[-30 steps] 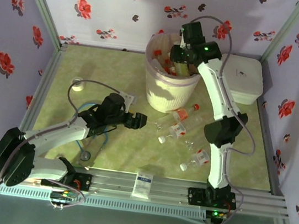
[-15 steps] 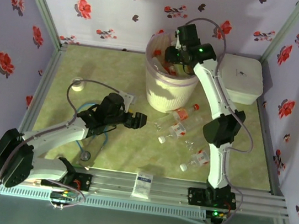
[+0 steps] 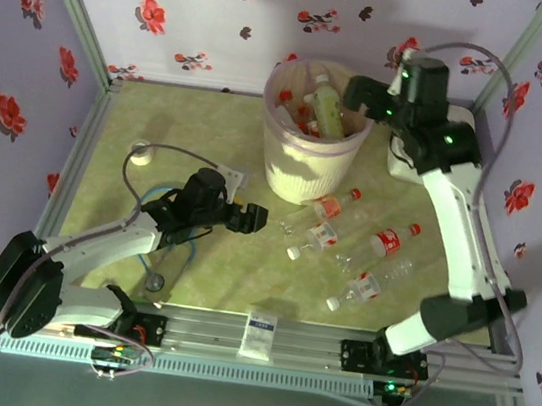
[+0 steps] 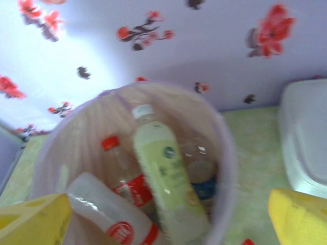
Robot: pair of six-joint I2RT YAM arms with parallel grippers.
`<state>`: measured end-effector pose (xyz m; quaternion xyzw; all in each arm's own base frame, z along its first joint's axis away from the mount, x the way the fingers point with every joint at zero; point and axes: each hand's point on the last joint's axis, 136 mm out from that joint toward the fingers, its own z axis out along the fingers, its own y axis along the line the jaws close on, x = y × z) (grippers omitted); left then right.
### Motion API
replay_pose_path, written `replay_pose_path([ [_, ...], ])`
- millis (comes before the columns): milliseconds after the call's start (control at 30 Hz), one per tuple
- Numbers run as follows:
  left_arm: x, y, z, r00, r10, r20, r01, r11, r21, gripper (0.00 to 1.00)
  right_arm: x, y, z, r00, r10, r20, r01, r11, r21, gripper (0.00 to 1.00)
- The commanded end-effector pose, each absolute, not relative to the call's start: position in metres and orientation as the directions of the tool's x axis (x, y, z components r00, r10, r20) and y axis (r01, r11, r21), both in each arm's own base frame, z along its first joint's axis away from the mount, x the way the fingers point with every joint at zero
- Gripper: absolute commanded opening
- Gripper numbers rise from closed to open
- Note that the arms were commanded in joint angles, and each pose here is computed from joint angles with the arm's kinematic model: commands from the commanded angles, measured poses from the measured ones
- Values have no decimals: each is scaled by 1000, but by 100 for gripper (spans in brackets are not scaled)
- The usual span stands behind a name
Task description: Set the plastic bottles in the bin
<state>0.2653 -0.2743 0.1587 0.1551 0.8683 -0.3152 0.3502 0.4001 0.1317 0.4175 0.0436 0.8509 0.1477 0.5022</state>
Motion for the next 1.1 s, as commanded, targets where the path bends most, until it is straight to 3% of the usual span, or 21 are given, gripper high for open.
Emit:
replay_pose_path([
  [0,268,-277,155,-695,70,-716,515,743,-427,88,391,88,389,-463,346,-816,132,937,323,99],
  [200,270,-283,150,-701,85,-708,524,735,-430,88,324,23,326,-462,451,-764,443,863,241,99],
  [500,279,-298,141,-705,116,-700,545,720,-430,89,238,-1,199,-452,698,-556,706,661,256,99],
  [800,290,-303,144,-690,97,-717,545,722,-426,91,176,11,115,-487,806,-336,792,570,220,98],
  [1067,296,-308,144,-695,65,-716,530,719,-449,91,177,34,72,-511,827,-234,782,560,272,95],
])
